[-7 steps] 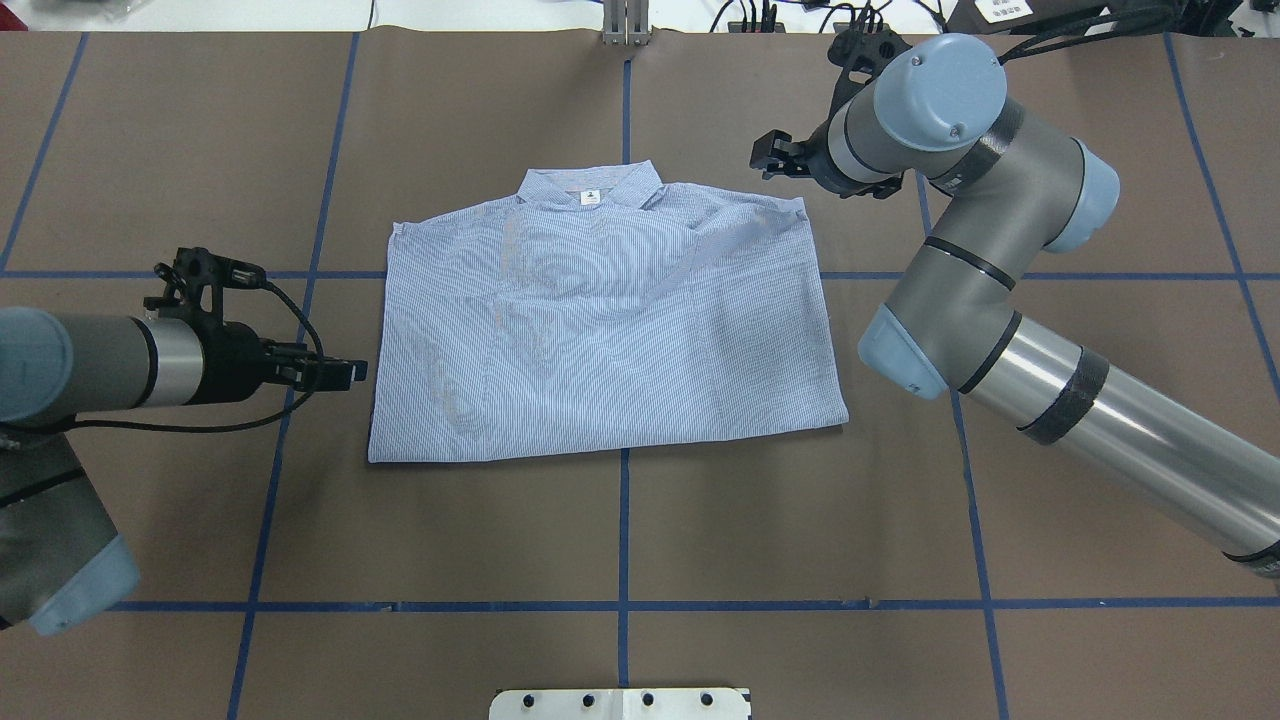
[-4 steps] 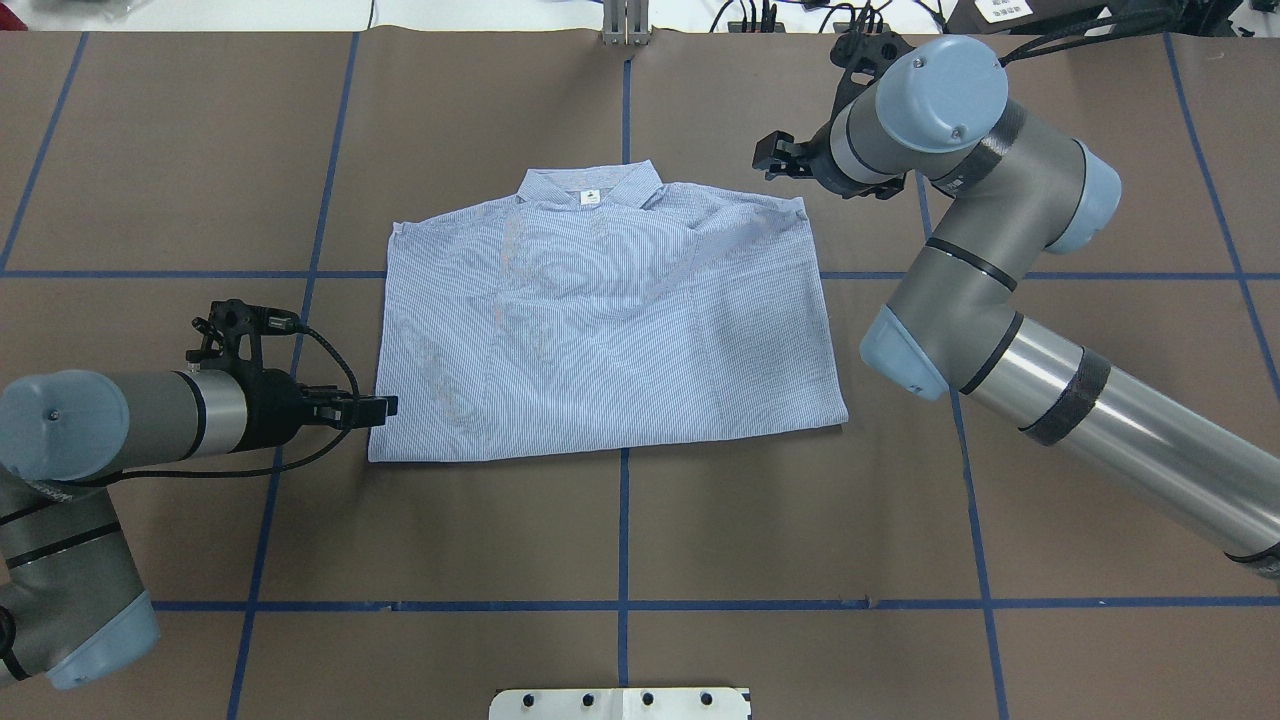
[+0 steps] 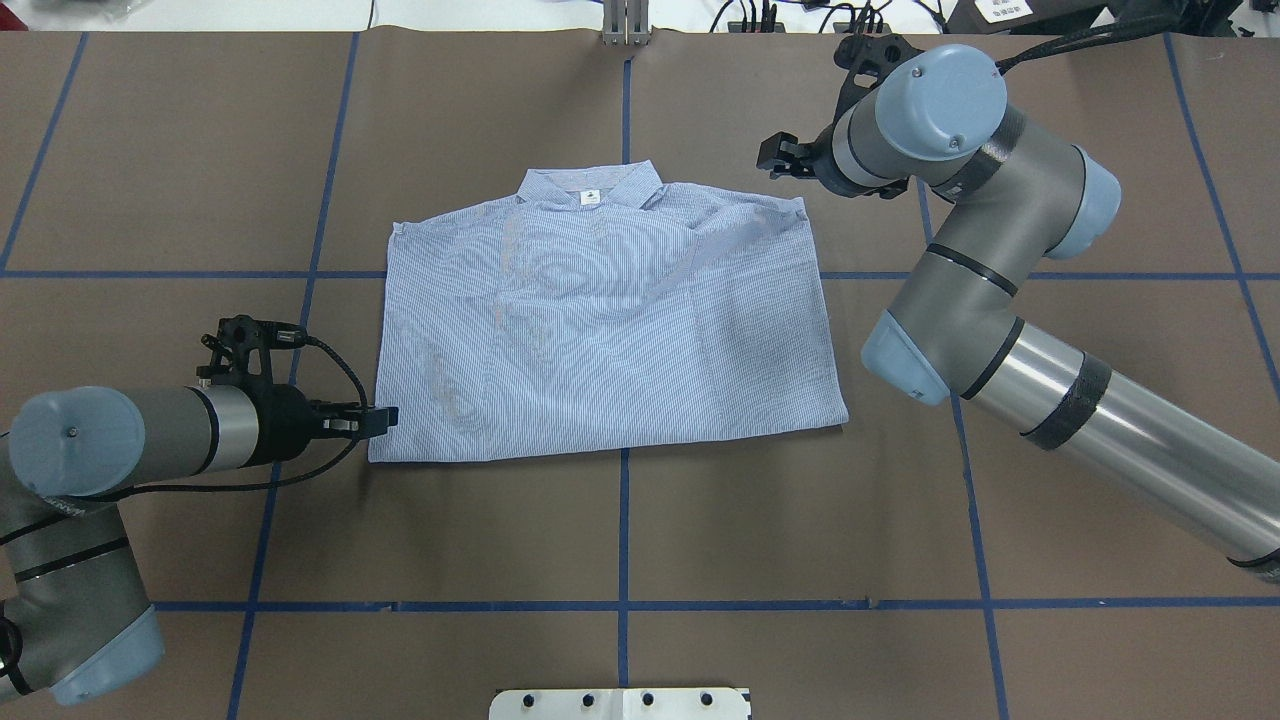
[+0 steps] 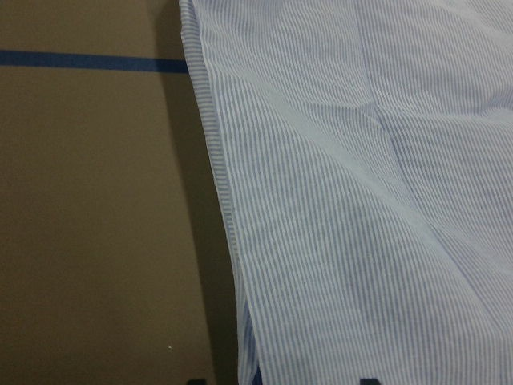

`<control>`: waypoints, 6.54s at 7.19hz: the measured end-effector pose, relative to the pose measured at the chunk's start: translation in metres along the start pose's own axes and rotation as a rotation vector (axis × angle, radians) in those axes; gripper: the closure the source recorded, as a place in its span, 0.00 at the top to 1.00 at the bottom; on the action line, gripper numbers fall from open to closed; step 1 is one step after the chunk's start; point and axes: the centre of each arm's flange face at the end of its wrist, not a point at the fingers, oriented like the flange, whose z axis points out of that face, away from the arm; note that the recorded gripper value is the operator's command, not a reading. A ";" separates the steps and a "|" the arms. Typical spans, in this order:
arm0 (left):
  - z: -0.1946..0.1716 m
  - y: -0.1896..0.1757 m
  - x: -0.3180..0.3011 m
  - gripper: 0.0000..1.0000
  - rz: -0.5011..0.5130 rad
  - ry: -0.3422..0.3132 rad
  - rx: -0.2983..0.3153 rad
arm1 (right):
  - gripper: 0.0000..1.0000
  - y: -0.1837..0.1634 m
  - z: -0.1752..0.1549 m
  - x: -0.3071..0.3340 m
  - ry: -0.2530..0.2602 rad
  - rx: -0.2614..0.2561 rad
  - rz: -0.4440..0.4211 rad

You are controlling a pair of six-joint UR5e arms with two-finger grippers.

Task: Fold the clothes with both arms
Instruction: 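Lower the left gripper to the folded shirt's near side edge and grasp it, then drag the shirt edge with the left gripper away from the robot, then move the right gripper to the shirt's collar corner and grasp it, then release the far edge and lower the left gripper to the shirt's near corner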

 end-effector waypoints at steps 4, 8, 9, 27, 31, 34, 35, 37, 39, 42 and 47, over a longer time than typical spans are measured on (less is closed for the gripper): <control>0.005 0.019 0.010 0.52 0.014 0.015 -0.035 | 1.00 0.001 0.001 0.001 0.002 0.001 0.004; 0.007 0.027 0.015 0.00 0.020 0.024 -0.049 | 1.00 0.001 0.002 0.001 0.003 0.001 0.000; 0.006 0.027 0.015 0.00 0.020 0.025 -0.048 | 1.00 0.002 0.002 0.002 0.004 0.001 -0.002; 0.060 -0.353 -0.061 1.00 0.307 -0.325 0.292 | 1.00 0.029 -0.008 -0.027 -0.030 0.004 0.050; -0.002 -0.313 -0.082 1.00 0.316 -0.220 0.264 | 1.00 0.122 -0.003 -0.085 -0.057 -0.004 0.319; -0.013 -0.301 -0.088 1.00 0.317 -0.213 0.266 | 1.00 0.203 0.002 -0.113 0.022 0.042 0.343; -0.013 -0.299 -0.090 1.00 0.317 -0.214 0.264 | 1.00 0.222 0.005 -0.115 0.033 0.048 0.347; -0.012 -0.297 -0.092 1.00 0.316 -0.214 0.260 | 1.00 0.243 0.011 -0.112 0.050 0.066 0.331; -0.012 -0.296 -0.092 1.00 0.316 -0.212 0.259 | 0.99 0.249 0.015 -0.110 0.071 0.080 0.315; -0.012 -0.294 -0.095 1.00 0.317 -0.212 0.257 | 0.81 0.254 0.016 -0.114 0.068 0.106 0.281; -0.013 -0.290 -0.100 1.00 0.315 -0.213 0.257 | 0.38 0.262 0.016 -0.119 0.064 0.112 0.262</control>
